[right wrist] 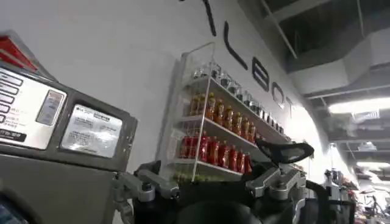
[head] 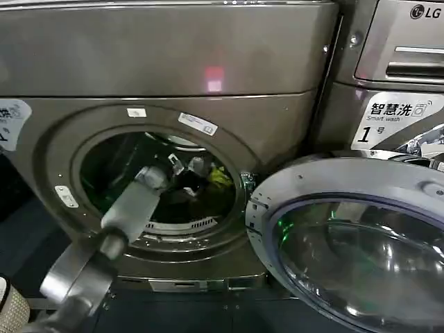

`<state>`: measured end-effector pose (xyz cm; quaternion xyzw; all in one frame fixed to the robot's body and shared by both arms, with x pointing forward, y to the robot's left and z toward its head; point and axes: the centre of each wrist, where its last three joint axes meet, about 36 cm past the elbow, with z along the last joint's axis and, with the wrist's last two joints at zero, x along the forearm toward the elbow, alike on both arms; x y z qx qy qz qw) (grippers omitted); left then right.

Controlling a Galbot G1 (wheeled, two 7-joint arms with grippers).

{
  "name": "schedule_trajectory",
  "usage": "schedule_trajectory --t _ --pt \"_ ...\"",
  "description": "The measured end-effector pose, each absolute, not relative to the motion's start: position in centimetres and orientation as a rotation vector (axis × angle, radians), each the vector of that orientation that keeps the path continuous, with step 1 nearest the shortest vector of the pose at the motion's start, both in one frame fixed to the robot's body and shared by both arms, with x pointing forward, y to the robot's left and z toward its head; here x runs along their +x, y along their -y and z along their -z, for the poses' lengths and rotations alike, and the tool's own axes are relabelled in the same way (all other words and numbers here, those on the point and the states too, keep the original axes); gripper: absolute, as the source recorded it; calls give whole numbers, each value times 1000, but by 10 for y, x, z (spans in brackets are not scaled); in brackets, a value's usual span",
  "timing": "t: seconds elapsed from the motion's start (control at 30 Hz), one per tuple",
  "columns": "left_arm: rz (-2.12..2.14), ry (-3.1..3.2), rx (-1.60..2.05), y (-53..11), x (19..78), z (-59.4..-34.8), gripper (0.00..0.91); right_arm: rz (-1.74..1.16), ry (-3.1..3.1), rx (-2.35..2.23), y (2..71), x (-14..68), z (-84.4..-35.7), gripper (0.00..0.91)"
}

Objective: Grasp the clothes from the dryer.

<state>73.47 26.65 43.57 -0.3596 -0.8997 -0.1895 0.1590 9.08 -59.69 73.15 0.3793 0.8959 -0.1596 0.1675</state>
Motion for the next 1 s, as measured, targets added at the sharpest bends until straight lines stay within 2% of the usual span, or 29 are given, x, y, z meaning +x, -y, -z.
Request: schedule_trajectory --t 0.33,0.63,1.0 --pt "69 2981 -793 -276 695 -427 0 453 -2554 1074 597 93 -730 907" --pt "-138 3228 -455 -275 646 -419 0 460 -2548 1067 597 93 -730 907" --pt "-295 3405 -168 -267 601 -441 0 476 -2515 1071 594 91 -728 907"
